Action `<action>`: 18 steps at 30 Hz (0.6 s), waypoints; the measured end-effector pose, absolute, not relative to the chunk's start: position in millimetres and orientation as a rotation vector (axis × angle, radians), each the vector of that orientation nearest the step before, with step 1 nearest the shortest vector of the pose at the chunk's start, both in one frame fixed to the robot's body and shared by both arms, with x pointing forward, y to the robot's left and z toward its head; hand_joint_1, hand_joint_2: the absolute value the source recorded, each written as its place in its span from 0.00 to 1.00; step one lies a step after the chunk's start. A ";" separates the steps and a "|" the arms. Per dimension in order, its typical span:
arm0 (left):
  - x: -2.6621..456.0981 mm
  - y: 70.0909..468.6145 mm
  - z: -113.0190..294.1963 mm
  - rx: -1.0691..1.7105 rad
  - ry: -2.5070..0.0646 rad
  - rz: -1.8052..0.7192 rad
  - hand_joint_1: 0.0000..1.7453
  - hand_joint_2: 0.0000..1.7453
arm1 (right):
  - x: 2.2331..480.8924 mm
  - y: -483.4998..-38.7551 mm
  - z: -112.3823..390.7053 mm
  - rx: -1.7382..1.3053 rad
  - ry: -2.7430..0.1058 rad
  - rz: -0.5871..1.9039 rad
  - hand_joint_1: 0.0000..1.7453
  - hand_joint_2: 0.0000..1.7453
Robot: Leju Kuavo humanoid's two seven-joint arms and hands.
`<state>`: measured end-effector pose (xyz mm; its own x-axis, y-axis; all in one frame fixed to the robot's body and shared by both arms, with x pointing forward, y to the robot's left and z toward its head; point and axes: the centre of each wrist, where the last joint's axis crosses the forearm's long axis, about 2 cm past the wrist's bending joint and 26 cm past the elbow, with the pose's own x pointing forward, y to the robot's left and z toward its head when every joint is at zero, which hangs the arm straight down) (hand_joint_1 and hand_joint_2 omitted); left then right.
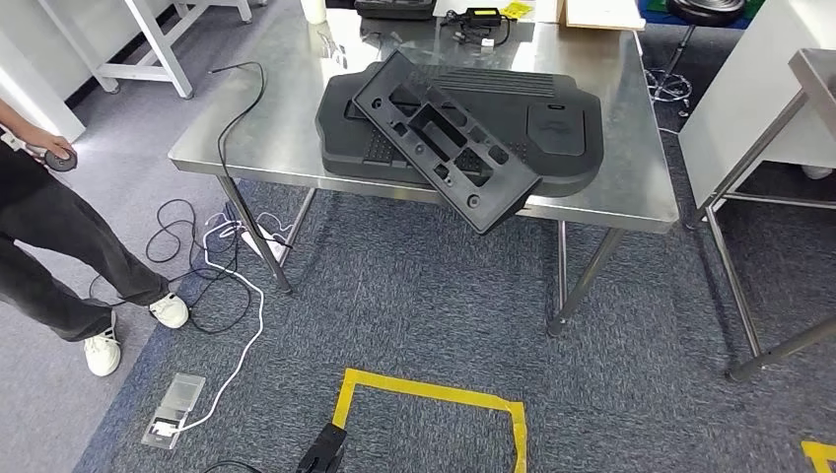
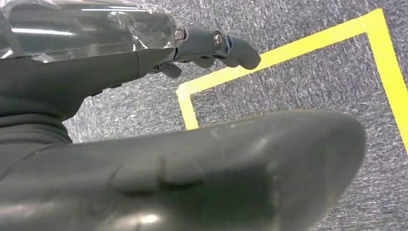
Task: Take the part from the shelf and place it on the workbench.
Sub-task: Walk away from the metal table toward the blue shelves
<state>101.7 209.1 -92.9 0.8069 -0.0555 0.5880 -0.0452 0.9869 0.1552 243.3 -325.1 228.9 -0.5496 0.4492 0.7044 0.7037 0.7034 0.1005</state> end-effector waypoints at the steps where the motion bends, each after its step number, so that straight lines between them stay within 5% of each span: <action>1: 101.6 209.3 -93.0 0.168 -0.633 -0.006 0.00 0.00 | 243.4 -325.1 228.8 -0.872 -2.241 -0.494 0.00 0.00; 18: 100.4 209.1 -93.2 0.175 -0.628 0.002 0.00 0.00 | 243.2 -324.9 229.9 -0.917 -2.261 -0.441 0.00 0.00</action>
<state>100.4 209.1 -93.2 0.8096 -0.0512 0.5848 -0.0551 0.9852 0.1626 243.2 -324.9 229.9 -0.5440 0.4935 0.6786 0.7126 0.6988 0.0630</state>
